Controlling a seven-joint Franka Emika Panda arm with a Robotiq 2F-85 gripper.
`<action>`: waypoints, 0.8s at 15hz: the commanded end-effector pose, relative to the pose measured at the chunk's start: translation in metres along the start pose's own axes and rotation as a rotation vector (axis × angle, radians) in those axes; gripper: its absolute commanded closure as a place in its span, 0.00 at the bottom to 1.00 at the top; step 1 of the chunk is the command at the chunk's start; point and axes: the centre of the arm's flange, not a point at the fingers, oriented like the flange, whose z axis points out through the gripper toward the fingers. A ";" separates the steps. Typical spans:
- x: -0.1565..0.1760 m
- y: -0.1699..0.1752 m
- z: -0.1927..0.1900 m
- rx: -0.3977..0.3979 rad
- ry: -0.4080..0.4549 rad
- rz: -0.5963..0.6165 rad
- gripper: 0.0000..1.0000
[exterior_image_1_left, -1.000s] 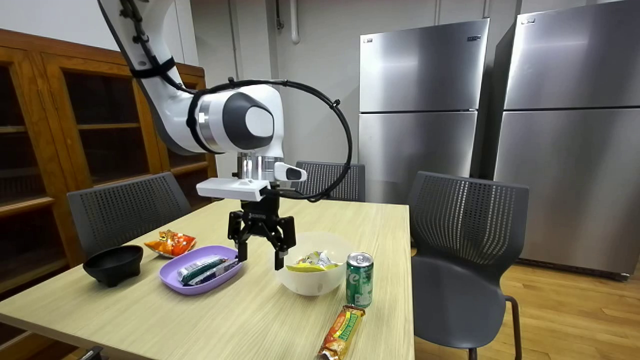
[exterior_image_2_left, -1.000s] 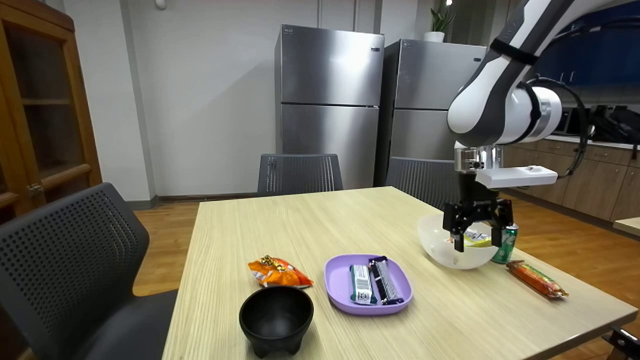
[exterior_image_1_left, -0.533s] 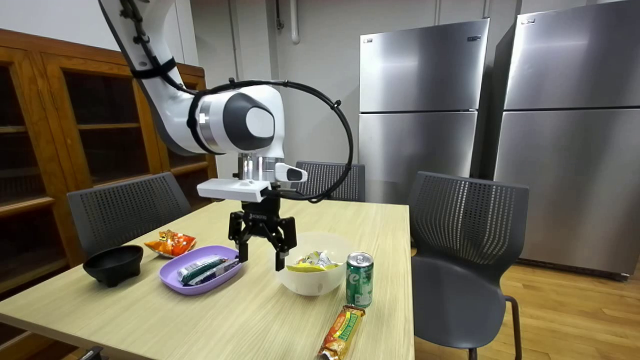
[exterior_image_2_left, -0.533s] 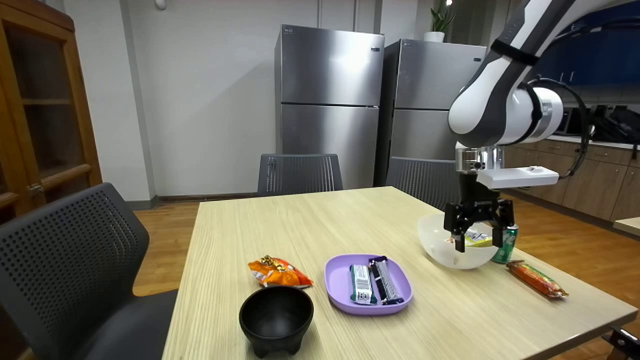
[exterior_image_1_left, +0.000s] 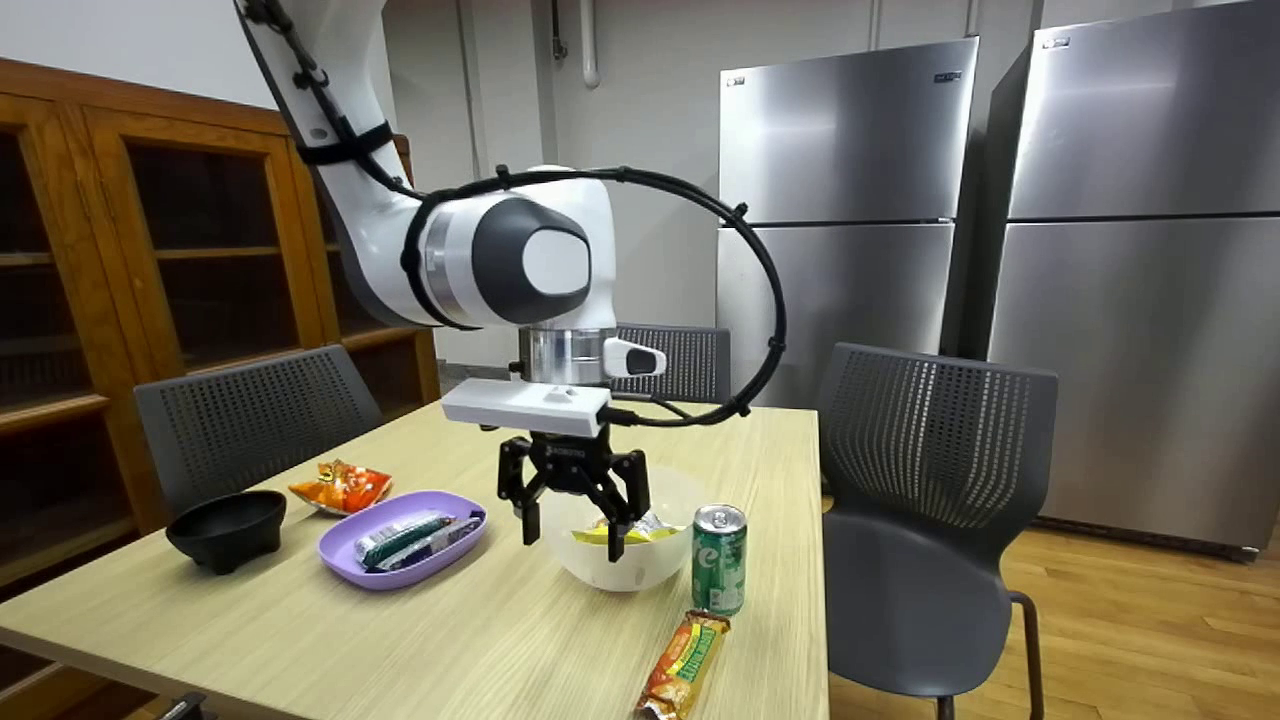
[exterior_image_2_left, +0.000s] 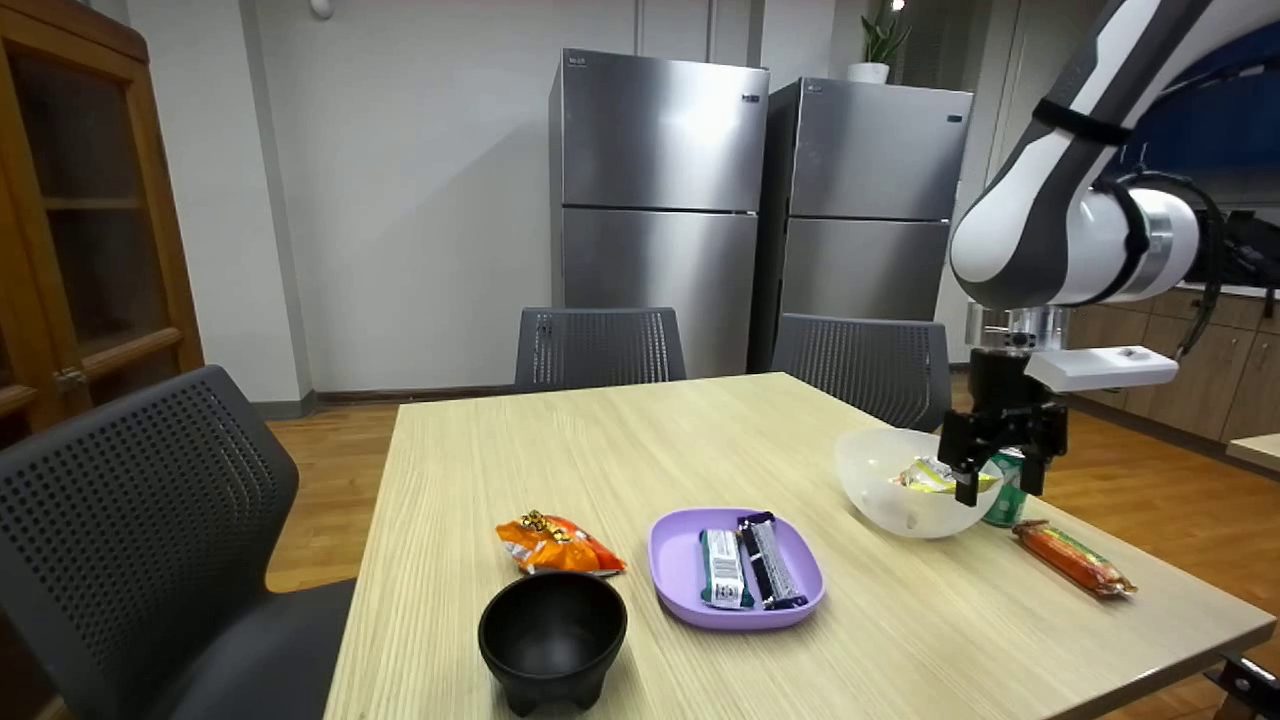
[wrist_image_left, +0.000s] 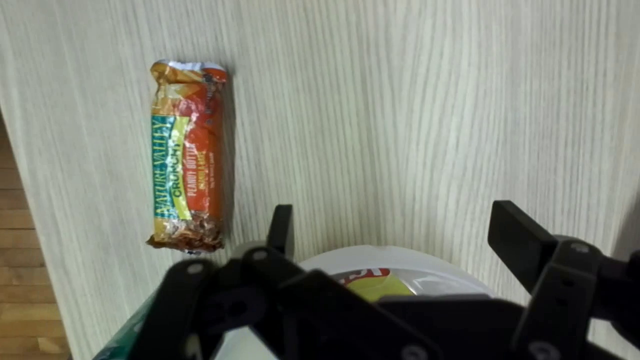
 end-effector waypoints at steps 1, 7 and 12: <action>-0.021 0.026 0.001 0.017 0.048 -0.068 0.00; -0.033 0.057 0.018 0.025 0.097 -0.155 0.00; -0.035 0.070 0.035 0.038 0.122 -0.087 0.00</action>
